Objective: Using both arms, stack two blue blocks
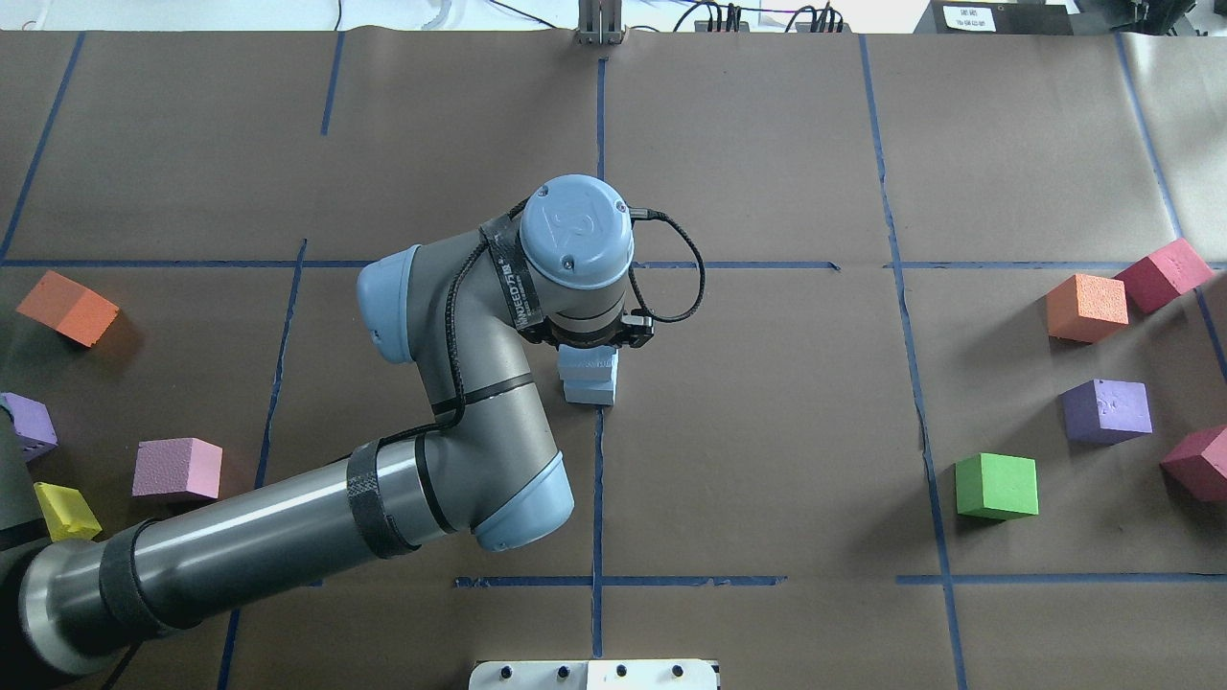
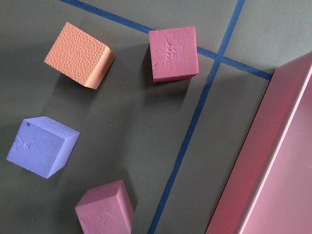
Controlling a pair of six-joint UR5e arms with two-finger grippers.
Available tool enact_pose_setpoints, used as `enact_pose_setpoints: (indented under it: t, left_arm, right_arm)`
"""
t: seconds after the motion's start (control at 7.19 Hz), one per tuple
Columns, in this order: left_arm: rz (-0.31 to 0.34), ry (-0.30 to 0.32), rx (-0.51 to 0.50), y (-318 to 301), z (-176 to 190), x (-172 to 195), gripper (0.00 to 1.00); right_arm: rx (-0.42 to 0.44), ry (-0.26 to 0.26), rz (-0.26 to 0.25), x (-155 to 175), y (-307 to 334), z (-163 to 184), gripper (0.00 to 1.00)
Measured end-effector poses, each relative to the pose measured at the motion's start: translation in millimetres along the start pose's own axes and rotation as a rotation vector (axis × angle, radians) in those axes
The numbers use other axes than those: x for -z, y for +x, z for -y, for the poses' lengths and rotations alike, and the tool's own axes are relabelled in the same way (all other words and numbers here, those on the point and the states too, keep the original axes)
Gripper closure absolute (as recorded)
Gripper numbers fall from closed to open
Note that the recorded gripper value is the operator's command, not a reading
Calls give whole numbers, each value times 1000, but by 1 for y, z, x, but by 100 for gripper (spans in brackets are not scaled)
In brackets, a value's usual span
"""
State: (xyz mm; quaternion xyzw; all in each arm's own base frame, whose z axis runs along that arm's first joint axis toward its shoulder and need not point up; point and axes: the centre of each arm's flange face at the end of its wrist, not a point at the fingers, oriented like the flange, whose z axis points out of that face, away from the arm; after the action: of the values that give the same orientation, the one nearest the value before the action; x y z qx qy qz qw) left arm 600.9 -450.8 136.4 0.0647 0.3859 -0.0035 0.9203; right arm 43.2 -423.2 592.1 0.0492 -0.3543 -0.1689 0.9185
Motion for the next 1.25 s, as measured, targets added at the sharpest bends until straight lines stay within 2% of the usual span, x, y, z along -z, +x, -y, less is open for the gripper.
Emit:
enact_pose_setpoints:
  t: [0.14,0.28,0.56,0.7,0.83,0.97,1.25]
  left_arm:
    - [-5,-13,-12,0,-1,0,47]
    - [-14,-37,-27,1,-4,0,39]
    - [-25,-59,-37,1,-6,0,13]
    - [-27,-61,-37,1,-5,1,4]
    - [-31,-58,-35,1,-3,2,0]
    - [-34,-53,-29,0,0,6,0]
    - [-65,-54,5,-20,25,40,0]
  right_arm:
    - [0,0,0,0,0,0,0]
    - [0,0,0,0,0,0,0]
    - [-1,-1,0,-1,0,0,0]
    - [-1,-1,0,-1,0,0,0]
    - [-1,-1,0,-1,1,0,0]
    - [-1,-1,0,-1,1,0,0]
    - [-1,-2,0,-1,1,0,0]
